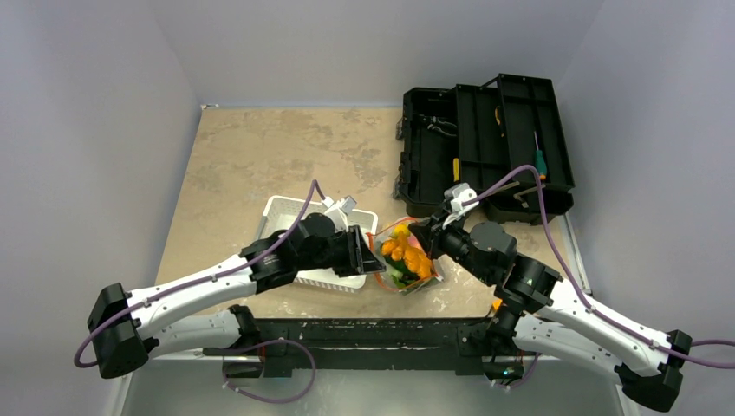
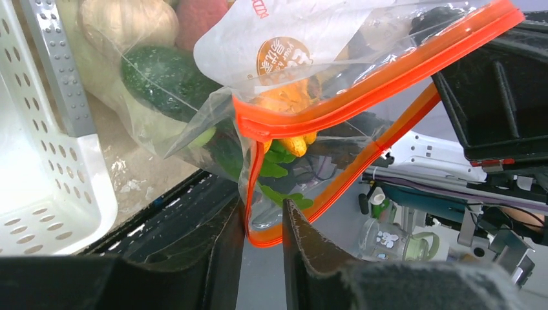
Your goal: Place the food in the zip-top bag and seal the zipper
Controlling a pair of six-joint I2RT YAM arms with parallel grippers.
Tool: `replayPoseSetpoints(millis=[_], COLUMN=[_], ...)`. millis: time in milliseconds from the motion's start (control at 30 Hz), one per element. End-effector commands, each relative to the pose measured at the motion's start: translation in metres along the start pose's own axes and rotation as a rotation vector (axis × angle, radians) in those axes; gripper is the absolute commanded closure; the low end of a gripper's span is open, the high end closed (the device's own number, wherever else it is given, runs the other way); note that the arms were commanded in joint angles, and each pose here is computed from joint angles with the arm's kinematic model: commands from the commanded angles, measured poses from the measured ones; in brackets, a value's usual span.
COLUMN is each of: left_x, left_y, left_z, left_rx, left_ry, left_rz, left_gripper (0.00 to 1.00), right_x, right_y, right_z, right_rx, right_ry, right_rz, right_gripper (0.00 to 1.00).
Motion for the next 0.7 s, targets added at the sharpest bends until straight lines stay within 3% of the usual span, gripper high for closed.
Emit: replayPoseSetpoints(millis=[0,100,233,400,667], left_x=[-0.008,-0.009,-0.014,-0.024,-0.034], left_y=[0.004,0.004,0.007,0.019,0.041], left_z=[0.003,0.005,0.003,-0.005,-0.008], left_rx=[-0.022,-0.017,-0.033,-0.102,-0.201], left_ry=[-0.058,-0.067,-0.090,-0.128,-0.274], left_rz=[0.025,0.020,0.001,-0.041,-0.224], left_gripper=[0.74,0.77,1.00,1.00,1.00], right_x=[0.010,0.010,0.009,0.005,0.002], right_y=[0.017,0.017,0.018,0.020,0.017], right_z=[-0.001,0.000,0.001,-0.001,-0.009], right_rx=[-0.073,-0.069,-0.069,-0.066,-0.019], right_ry=[0.037,0.034,0.025,-0.009,-0.012], right_rz=[0.031,0.027,0.019,-0.003,-0.055], right_gripper=[1.00,1.00,1.00,1.00,0.71])
Point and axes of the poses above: each gripper's point midway between its finger pads, its own z axis out along the fingers, its own x axis along the line the jaws close on, y = z × x, the point moved 7 cm from there along -z, back along the fingers, and after that the axes turned 11 degrees about z, right-handed, at the moved point
